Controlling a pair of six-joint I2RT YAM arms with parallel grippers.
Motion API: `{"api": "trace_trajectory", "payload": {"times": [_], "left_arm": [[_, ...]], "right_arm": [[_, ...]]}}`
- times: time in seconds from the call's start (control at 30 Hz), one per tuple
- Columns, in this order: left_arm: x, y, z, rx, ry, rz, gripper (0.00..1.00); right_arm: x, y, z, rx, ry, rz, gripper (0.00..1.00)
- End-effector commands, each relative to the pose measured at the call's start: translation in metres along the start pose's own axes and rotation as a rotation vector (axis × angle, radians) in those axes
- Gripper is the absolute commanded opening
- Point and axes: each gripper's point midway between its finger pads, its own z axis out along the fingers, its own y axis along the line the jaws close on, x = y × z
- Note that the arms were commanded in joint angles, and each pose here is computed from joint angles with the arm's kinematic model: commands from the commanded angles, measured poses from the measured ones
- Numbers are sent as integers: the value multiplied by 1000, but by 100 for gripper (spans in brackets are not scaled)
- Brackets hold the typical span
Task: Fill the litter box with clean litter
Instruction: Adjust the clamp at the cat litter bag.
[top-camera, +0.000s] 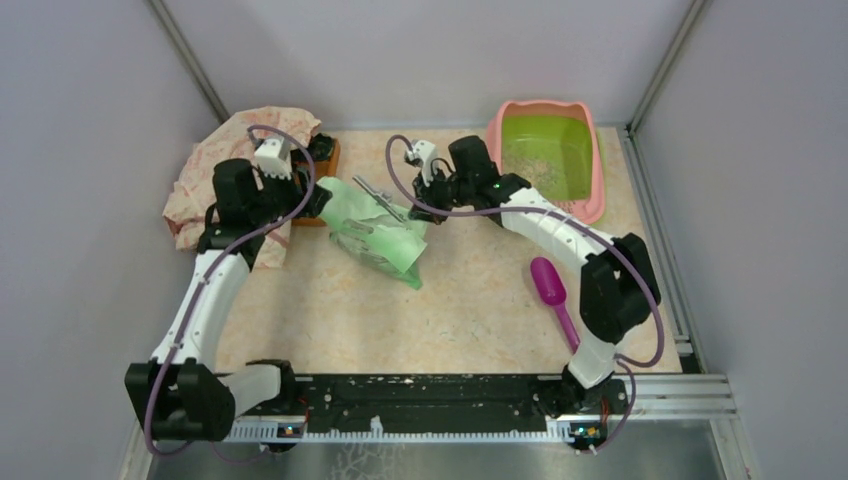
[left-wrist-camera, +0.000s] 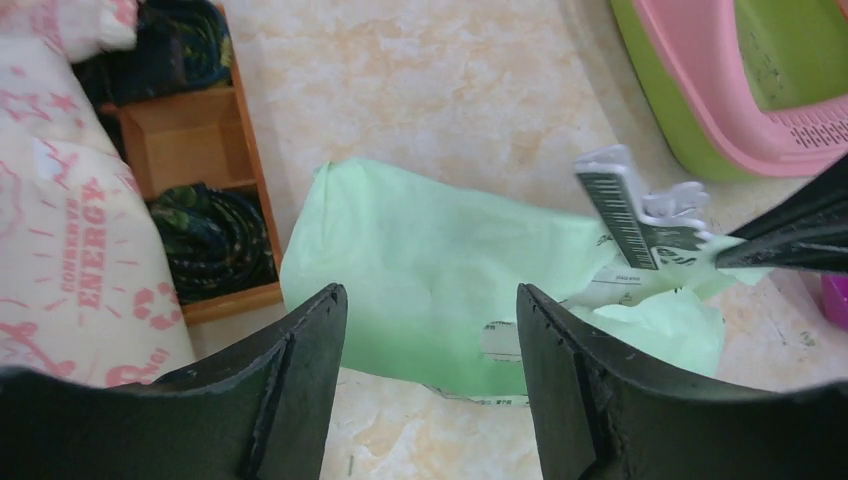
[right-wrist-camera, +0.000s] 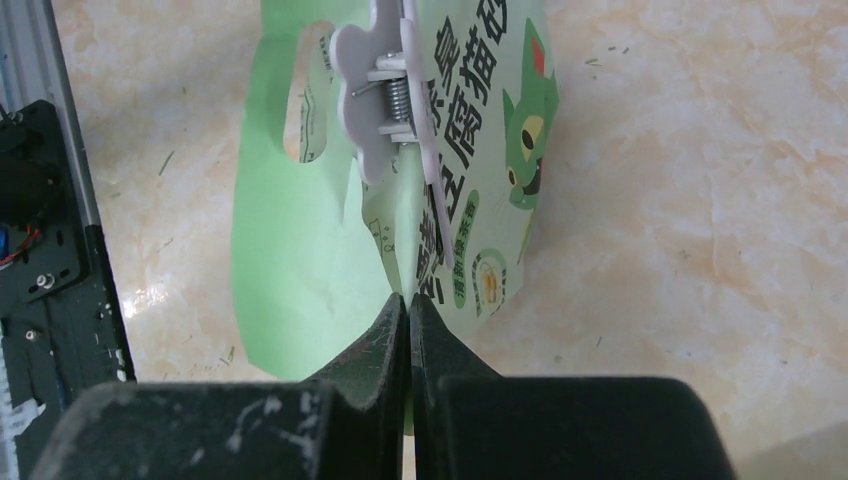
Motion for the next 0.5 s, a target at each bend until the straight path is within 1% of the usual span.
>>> {"api": "trace_trajectory", "payload": {"times": [0.0,0.07,0.1,0.17,0.2,0.27,0.33,0.37,0.4,0.47], "left_arm": [[-65,5,-22,-19,-245,180,66],[-58,9,-18,2,-201,197,62],[-55,7,-15,24,-176,203,63],[-48,1,-9,86,-138,210,66],[-48,5,-7,80,-125,186,72],[-48,21,-4,68,-83,69,81],[-45,32,-1,81,-30,-114,89],[-44,37,0,79,2,-202,97],[-43,36,0,107,40,-287,99],[-45,28,1,167,94,-404,99]], "right_arm": [[-57,7,0,-128,-104,-88,0],[-56,7,5,-151,-91,-83,0],[-56,7,6,-159,-92,-82,0],[-53,8,8,-167,-94,-80,0],[-50,8,9,-168,-89,-75,0],[-45,9,7,-163,-83,-77,0],[-40,10,3,-146,-84,-77,0],[-36,11,1,-143,-80,-75,0],[-34,12,-2,-136,-81,-76,0],[-26,17,-6,-134,-82,-66,0]]}}
